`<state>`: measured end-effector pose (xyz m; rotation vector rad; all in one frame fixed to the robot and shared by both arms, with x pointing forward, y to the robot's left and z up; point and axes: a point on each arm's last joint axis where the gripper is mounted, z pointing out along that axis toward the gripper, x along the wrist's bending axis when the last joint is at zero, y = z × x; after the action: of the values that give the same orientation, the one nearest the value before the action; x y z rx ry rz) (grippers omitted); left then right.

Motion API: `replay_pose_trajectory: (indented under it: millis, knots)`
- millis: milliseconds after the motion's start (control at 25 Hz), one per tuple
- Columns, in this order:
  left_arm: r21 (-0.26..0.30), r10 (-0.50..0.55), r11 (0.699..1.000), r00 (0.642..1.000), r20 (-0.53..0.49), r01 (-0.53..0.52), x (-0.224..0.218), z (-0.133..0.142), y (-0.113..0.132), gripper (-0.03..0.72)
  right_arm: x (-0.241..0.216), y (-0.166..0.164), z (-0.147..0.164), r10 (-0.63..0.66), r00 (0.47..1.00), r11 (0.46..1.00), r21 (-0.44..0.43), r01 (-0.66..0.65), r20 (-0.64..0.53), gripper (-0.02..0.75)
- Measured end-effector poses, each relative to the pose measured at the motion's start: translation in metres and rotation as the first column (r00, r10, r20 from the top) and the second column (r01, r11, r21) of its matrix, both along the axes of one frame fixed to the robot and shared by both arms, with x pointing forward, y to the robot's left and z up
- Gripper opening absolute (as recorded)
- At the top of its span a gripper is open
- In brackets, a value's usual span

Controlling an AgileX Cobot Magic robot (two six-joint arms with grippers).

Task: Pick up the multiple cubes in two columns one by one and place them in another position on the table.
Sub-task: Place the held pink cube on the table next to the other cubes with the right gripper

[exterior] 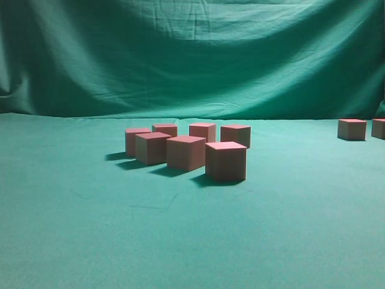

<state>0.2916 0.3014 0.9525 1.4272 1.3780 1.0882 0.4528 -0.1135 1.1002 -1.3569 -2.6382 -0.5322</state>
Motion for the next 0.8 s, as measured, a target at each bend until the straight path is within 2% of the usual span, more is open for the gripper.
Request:
replay_pose_trajectory:
  millis: [200, 400, 480, 600, 800]
  knots:
    - [0.000, 0.000, 1.000, 1.000, 0.000, 0.000, 0.000, 0.000, 0.000, 0.000, -0.021, 0.035, -0.017, 0.045, 0.998, 0.988, -0.150, -0.040, 0.034, 0.265]
    - [0.000, 0.000, 1.000, 1.000, 0.000, 0.000, 0.000, 0.000, 0.000, 0.000, -0.027, 0.065, -0.047, 0.137, 0.984, 0.947, -0.305, -0.097, 0.113, 0.265]
    - [0.000, 0.000, 1.000, 1.000, 0.000, 0.000, 0.000, 0.000, 0.000, 0.000, -0.028, 0.075, -0.056, 0.170, 0.977, 0.941, -0.315, -0.122, 0.128, 0.265]
    - [0.000, 0.000, 1.000, 1.000, 0.000, 0.000, 0.000, 0.000, 0.000, 0.000, -0.030, 0.085, -0.067, 0.232, 0.956, 0.945, -0.276, -0.177, 0.181, 0.265]
    - [0.000, 0.000, 1.000, 1.000, 0.000, 0.000, 0.000, 0.000, 0.000, 0.000, -0.040, 0.077, -0.104, 0.321, 0.929, 0.924, -0.278, -0.264, 0.184, 0.265]
